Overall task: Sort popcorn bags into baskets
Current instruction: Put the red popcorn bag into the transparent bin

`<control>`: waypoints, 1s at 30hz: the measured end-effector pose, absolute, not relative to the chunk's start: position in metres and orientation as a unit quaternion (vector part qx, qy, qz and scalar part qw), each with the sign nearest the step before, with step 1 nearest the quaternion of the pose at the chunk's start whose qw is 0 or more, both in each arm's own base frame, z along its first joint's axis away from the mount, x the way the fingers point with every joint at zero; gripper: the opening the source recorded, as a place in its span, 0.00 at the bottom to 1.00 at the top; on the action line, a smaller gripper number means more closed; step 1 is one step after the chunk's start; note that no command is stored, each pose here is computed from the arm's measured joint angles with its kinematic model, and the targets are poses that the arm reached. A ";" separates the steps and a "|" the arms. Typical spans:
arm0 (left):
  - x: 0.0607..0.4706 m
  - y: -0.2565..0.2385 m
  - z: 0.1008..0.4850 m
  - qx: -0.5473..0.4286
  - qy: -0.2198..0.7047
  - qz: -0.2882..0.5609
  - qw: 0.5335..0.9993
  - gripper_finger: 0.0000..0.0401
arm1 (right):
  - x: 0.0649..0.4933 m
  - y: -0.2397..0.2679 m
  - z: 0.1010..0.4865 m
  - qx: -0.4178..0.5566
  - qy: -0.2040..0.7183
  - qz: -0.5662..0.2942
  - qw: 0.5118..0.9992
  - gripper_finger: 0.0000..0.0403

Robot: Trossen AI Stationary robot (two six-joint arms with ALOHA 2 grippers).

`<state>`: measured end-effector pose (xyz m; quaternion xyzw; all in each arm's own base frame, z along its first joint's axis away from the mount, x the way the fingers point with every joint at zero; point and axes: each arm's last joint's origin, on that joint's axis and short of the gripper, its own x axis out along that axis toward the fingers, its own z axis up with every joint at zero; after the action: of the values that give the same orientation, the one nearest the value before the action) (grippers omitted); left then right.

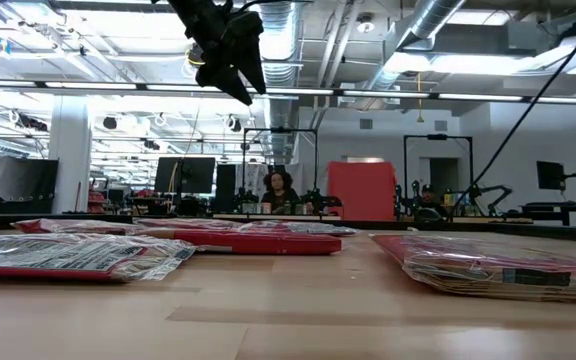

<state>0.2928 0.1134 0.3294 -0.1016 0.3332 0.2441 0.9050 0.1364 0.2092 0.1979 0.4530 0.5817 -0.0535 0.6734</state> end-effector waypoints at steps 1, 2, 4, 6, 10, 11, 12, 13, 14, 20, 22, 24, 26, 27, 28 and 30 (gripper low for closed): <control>0.293 0.113 0.329 -0.102 0.333 0.244 0.905 0.63 | 0.138 0.209 0.198 0.452 0.585 -0.049 0.672 0.27; 0.293 0.113 0.329 -0.102 0.333 0.244 0.905 0.63 | 0.139 0.208 0.198 0.452 0.588 -0.046 0.670 0.30; 0.293 0.113 0.329 -0.105 0.333 0.237 0.907 0.63 | 0.141 0.207 0.198 0.453 0.594 -0.044 0.664 0.36; 0.294 0.112 0.329 -0.113 0.333 0.214 0.911 0.63 | 0.143 0.205 0.201 0.460 0.592 -0.038 0.660 0.42; 0.299 0.107 0.329 -0.127 0.308 0.111 0.936 0.63 | 0.154 0.192 0.218 0.494 0.556 -0.013 0.668 0.51; 0.301 0.106 0.325 -0.137 0.292 0.079 0.943 0.63 | 0.156 0.186 0.223 0.500 0.544 -0.013 0.674 0.53; 0.303 0.104 0.320 -0.153 0.277 0.047 0.948 0.63 | 0.159 0.180 0.227 0.504 0.532 -0.013 0.680 0.54; 0.305 0.102 0.314 -0.167 0.265 0.018 0.950 0.63 | 0.161 0.173 0.231 0.508 0.519 -0.016 0.687 0.55; 0.307 0.100 0.306 -0.178 0.254 -0.002 0.951 0.63 | 0.164 0.167 0.234 0.511 0.505 -0.022 0.695 0.55; 0.306 0.081 0.258 -0.193 0.253 -0.029 0.948 0.61 | 0.180 0.129 0.245 0.491 0.425 -0.057 0.758 0.52; 0.306 0.069 0.248 -0.176 0.259 -0.044 0.949 0.58 | 0.187 0.117 0.246 0.475 0.415 -0.063 0.774 0.50; 0.306 0.058 0.240 -0.155 0.272 -0.052 0.948 0.54 | 0.196 0.106 0.243 0.461 0.419 -0.065 0.780 0.47; 0.306 0.050 0.236 -0.145 0.282 -0.059 0.947 0.49 | 0.206 0.096 0.238 0.441 0.433 -0.067 0.784 0.44; 0.306 0.047 0.235 -0.144 0.283 -0.061 0.946 0.46 | 0.214 0.093 0.237 0.432 0.434 -0.071 0.787 0.41; 0.306 0.045 0.234 -0.144 0.287 -0.063 0.945 0.44 | 0.221 0.090 0.236 0.425 0.435 -0.078 0.790 0.39; 0.304 0.041 0.231 -0.146 0.302 -0.066 0.940 0.39 | 0.236 0.086 0.232 0.401 0.447 -0.089 0.795 0.31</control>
<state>0.3043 0.0414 0.2311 -0.1463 0.3016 -0.0661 0.9398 0.2357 0.0863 0.2317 0.4007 0.4474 -0.0891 0.7946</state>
